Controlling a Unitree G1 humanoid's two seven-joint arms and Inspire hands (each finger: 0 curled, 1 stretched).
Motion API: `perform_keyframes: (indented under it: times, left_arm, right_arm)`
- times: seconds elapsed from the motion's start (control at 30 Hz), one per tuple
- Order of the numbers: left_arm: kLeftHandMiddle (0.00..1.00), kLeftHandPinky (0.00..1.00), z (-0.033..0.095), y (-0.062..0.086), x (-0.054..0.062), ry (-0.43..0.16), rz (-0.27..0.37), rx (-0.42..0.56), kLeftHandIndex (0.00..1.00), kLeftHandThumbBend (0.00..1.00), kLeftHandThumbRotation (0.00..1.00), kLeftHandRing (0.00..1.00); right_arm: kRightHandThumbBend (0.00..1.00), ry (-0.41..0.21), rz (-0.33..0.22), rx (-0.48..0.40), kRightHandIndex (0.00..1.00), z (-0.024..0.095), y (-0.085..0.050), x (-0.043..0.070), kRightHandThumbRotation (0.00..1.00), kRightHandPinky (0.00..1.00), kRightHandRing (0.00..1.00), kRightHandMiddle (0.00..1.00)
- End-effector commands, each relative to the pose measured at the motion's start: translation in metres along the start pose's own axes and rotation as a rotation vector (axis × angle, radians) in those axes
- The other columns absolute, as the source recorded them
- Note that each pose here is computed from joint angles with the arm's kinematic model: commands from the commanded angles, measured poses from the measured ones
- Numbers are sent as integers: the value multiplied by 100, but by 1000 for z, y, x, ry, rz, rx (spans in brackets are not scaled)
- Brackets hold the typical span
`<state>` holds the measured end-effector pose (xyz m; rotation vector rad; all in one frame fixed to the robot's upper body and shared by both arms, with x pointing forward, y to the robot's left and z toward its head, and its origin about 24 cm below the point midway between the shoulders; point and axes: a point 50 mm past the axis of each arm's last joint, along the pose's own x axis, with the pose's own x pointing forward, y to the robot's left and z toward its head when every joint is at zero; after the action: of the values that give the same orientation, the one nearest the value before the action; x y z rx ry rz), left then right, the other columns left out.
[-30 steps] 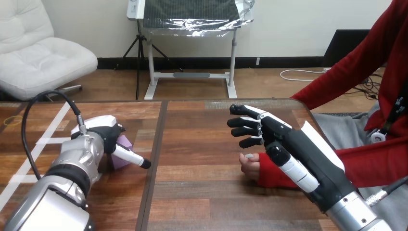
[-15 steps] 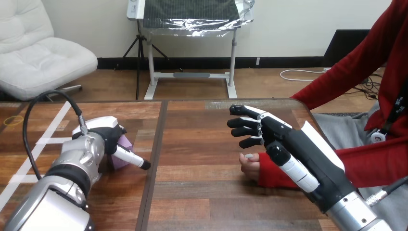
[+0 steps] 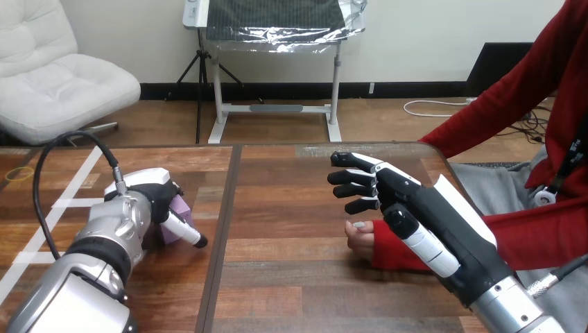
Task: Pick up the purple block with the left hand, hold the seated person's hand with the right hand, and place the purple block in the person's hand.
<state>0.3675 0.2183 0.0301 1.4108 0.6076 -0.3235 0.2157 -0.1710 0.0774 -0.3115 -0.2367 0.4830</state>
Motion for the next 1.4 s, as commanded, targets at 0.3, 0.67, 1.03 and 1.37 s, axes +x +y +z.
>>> perform_keyframes:
  times: [0.3, 0.67, 1.03, 1.37]
  left_arm:
    - [83, 62, 7, 13, -1, -12, 44, -11, 87, 67, 9, 76]
    - [75, 50, 6, 14, -1, -16, 57, -53, 86, 65, 1, 64]
    - [64, 38, 4, 14, -1, -19, 70, -77, 83, 62, 0, 51]
    - [55, 30, 4, 14, -1, -15, 81, -74, 81, 60, 0, 42]
  right_arm:
    - [100, -85, -14, -29, 86, 19, -6, 6, 100, 73, 80, 82]
    - [100, -89, -14, -26, 86, 19, -6, 6, 100, 73, 80, 82]
    - [100, -89, -7, -25, 86, 19, -6, 7, 100, 73, 80, 82]
    - [100, -92, -8, -29, 86, 19, -6, 7, 100, 73, 80, 82]
